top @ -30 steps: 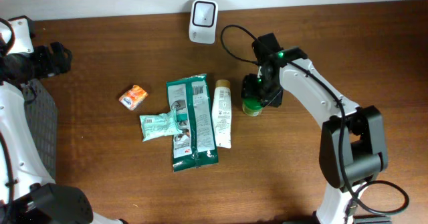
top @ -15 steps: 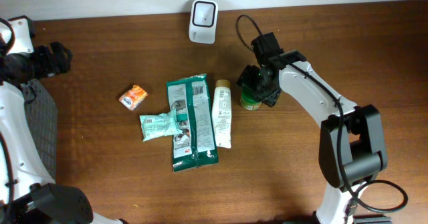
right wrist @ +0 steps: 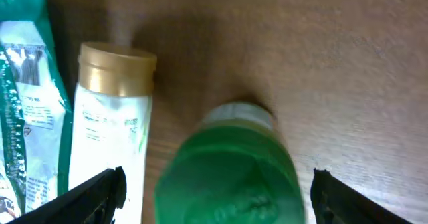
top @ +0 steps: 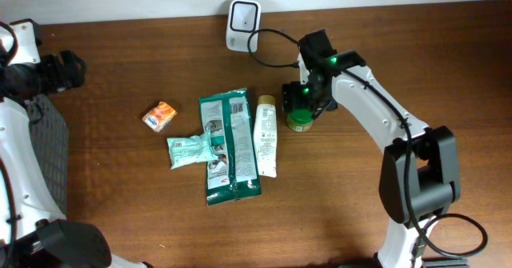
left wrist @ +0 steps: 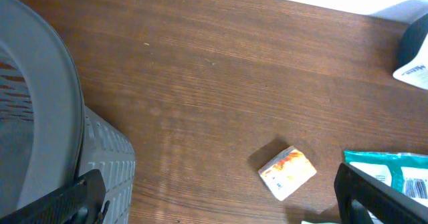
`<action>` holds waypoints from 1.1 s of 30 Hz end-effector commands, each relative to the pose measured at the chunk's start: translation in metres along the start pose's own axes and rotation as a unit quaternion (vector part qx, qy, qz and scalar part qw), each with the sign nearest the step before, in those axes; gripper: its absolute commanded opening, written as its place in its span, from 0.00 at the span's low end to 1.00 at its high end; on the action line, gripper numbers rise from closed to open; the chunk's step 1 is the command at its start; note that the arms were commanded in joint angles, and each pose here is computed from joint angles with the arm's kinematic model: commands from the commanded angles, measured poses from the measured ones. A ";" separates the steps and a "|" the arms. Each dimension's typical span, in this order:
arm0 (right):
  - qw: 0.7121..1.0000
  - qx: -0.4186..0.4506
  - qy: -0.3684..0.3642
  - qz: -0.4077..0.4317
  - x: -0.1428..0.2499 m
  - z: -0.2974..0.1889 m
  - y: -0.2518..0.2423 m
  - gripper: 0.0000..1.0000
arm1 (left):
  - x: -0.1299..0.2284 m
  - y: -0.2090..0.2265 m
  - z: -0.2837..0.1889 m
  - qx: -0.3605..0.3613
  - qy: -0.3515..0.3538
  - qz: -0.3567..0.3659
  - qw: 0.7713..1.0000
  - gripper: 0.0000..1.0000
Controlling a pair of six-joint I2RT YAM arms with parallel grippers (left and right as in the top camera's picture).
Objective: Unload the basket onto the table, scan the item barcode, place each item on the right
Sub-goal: 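Move the right gripper over the green-lidded jar and grasp it, then lift the jar and hold it up to the white scanner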
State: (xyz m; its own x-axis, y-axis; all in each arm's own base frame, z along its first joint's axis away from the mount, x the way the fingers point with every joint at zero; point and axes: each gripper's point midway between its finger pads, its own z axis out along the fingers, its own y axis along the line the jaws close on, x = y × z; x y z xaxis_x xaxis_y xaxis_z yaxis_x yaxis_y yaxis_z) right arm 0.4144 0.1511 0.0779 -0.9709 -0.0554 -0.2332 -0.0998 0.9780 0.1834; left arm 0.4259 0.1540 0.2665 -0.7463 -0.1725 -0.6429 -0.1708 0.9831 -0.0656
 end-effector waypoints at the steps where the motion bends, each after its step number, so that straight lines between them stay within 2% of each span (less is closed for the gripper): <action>1: 1.000 0.001 0.001 -0.020 0.004 0.010 0.006 0.86 | -0.006 0.003 -0.006 -0.004 -0.010 -0.005 1.000 0.99; 5: 1.000 0.006 0.021 -0.003 0.010 0.027 0.002 0.82 | -0.006 0.003 -0.006 -0.004 -0.010 -0.005 1.000 0.99; 8: 1.000 0.007 0.025 0.014 0.012 0.029 0.001 0.72 | -0.006 0.003 -0.006 -0.004 -0.010 -0.005 1.000 0.99; 11: 0.998 0.011 0.034 0.060 0.015 0.026 -0.002 0.63 | -0.006 0.003 -0.006 -0.004 -0.010 -0.005 1.000 0.99; 13: 0.994 0.010 0.042 0.099 0.012 0.014 -0.007 0.62 | -0.006 0.003 -0.006 -0.004 -0.010 -0.005 1.000 0.99; 15: 0.988 -0.034 0.058 0.138 0.009 -0.001 0.001 0.56 | -0.006 0.003 -0.006 -0.004 -0.011 -0.005 1.000 0.99; 17: 0.958 -0.146 0.095 0.228 0.003 -0.020 0.023 0.44 | -0.006 0.004 -0.006 -0.004 -0.011 -0.005 1.000 0.99; 21: 0.879 -0.283 0.168 0.347 -0.003 -0.051 0.049 0.43 | -0.006 0.004 -0.006 -0.004 -0.010 -0.006 1.000 0.99; 26: 0.801 -0.356 0.244 0.415 -0.006 -0.076 0.085 0.38 | -0.006 0.003 -0.006 -0.004 -0.010 -0.005 1.000 0.99; 28: 0.786 -0.366 0.248 0.433 -0.016 -0.078 0.097 0.37 | -0.006 0.003 -0.006 -0.004 -0.010 -0.005 1.000 0.99; 33: 0.771 -0.392 0.245 0.438 -0.032 -0.083 0.126 0.37 | -0.006 0.003 -0.006 -0.004 -0.011 -0.005 1.000 0.99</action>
State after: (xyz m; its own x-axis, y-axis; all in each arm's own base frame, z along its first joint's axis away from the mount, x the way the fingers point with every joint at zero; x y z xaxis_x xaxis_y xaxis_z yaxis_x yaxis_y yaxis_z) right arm 0.4149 0.2427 0.1694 -0.7179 0.3403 0.6072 0.6956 0.3174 0.6445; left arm 0.4259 0.1538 0.2665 -0.7466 -0.1724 -0.6426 -0.1704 0.9832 -0.0657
